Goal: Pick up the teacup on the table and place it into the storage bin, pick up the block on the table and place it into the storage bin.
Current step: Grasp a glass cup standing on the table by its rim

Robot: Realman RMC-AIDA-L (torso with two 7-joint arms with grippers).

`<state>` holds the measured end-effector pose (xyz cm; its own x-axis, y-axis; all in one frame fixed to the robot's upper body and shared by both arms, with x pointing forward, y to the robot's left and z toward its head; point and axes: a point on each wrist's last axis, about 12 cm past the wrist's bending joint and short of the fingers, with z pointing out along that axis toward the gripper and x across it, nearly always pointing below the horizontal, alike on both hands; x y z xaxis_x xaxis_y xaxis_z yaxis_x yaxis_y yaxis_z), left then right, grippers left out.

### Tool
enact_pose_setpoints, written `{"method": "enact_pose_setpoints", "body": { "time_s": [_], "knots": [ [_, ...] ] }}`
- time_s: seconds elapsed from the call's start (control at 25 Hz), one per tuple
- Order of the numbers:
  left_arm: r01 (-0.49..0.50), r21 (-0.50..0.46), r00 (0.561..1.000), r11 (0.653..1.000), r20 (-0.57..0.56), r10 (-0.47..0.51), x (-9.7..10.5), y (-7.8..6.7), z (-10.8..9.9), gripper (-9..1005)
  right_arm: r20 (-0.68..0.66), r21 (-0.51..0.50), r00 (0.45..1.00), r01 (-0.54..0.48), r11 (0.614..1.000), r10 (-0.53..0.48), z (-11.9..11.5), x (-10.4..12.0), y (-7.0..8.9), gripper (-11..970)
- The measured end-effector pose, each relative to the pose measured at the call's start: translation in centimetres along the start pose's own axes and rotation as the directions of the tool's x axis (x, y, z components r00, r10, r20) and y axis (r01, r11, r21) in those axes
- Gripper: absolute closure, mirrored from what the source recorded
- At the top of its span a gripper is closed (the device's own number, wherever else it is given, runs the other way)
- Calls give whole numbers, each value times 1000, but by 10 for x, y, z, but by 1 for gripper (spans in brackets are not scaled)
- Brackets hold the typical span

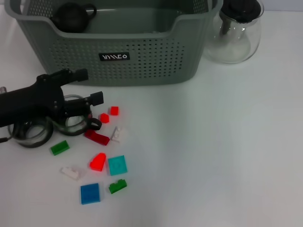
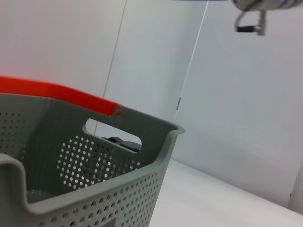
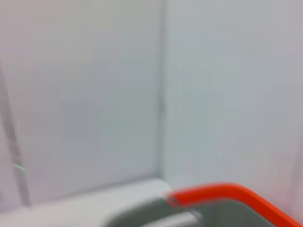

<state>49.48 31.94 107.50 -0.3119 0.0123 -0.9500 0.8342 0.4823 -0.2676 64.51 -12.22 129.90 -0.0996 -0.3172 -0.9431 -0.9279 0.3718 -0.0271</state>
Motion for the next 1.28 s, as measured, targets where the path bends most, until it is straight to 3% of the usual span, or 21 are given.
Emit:
{"method": "enact_pose_setpoints", "body": {
  "time_s": [0.2,0.36,0.56,0.76,0.96,1.28],
  "knots": [
    [-3,1,999,1000,35,3,-5,0,-10,118,97,-178,994,-25,984,43,-43,15,9,261],
    [-4,-5,999,1000,52,5,-9,1,-19,119,170,-345,984,3,939,59,-75,39,24,216],
    [4,-29,1000,1000,29,-3,-16,4,-30,119,106,-483,991,-22,876,83,-89,81,39,13],
    [-10,-98,999,995,-44,5,-30,8,-53,119,-81,-509,988,-152,847,128,-84,124,45,17],
    [-3,-248,984,969,-172,-41,-51,14,-84,119,-304,-502,943,-278,819,135,-62,156,54,18],
    [-50,-443,902,895,-404,-150,-72,24,-103,118,-394,-440,907,-327,836,147,-35,169,52,19]
  ]
}}
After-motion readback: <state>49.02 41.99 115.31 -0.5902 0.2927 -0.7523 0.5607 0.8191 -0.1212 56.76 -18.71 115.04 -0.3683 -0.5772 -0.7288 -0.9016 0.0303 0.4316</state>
